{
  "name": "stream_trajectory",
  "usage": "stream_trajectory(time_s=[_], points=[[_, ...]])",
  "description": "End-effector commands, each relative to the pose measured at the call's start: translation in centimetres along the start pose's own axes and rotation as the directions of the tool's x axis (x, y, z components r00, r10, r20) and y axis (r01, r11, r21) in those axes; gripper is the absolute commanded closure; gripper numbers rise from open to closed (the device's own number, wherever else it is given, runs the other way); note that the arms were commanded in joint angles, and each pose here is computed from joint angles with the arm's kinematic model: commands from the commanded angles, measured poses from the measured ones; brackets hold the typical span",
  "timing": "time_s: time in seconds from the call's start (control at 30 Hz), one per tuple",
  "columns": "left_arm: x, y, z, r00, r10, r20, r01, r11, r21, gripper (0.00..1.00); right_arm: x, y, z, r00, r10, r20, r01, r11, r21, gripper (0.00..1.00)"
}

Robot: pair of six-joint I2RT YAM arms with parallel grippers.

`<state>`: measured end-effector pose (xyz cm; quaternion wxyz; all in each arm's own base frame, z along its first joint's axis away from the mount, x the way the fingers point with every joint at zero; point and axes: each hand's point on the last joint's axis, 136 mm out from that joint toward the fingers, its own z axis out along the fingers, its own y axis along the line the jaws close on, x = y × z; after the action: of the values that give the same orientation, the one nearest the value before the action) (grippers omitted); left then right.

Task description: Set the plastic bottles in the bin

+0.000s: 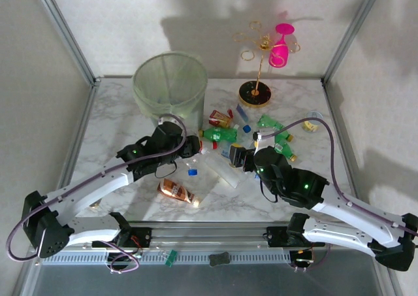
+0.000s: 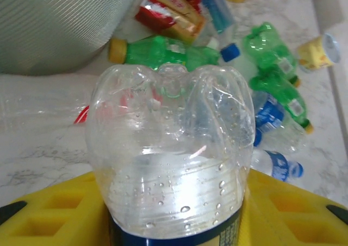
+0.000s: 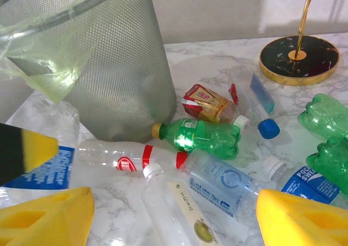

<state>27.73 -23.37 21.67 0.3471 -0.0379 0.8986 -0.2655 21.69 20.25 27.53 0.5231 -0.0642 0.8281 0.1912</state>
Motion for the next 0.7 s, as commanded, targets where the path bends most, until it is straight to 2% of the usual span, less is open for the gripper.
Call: stream_trajectory(time_s=[0.0, 0.17, 0.37, 0.5, 0.67], points=[[-1.7, -3.9, -2.7, 0.993, 0.11, 0.047, -0.116, 0.981, 0.157, 0.5, -1.6, 0.2, -0.3, 0.999, 0.015, 0.041, -0.015, 1.0, 0.001, 0.21], [-4.9, -6.9, -6.2, 0.97, 0.179, 0.162, -0.214, 0.948, 0.234, 0.52, -1.7, 0.1, -0.3, 0.999, 0.015, 0.045, -0.015, 1.0, 0.003, 0.21], [-9.6, -8.8, -8.7, 0.923, 0.239, 0.3, -0.3, 0.938, 0.176, 0.52, -1.4, 0.6, 0.1, 1.0, 0.009, 0.029, -0.009, 1.0, -0.017, 0.21], [-12.2, -9.8, -8.7, 0.913, 0.236, 0.332, -0.297, 0.944, 0.145, 0.54, -1.3, 0.6, 0.2, 1.0, 0.012, 0.028, -0.011, 1.0, -0.01, 0.21], [-16.2, -9.9, -8.0, 0.924, 0.124, 0.361, -0.207, 0.957, 0.202, 0.57, -1.9, 0.8, 0.2, 0.999, 0.015, 0.045, -0.014, 1.0, -0.014, 0.21]])
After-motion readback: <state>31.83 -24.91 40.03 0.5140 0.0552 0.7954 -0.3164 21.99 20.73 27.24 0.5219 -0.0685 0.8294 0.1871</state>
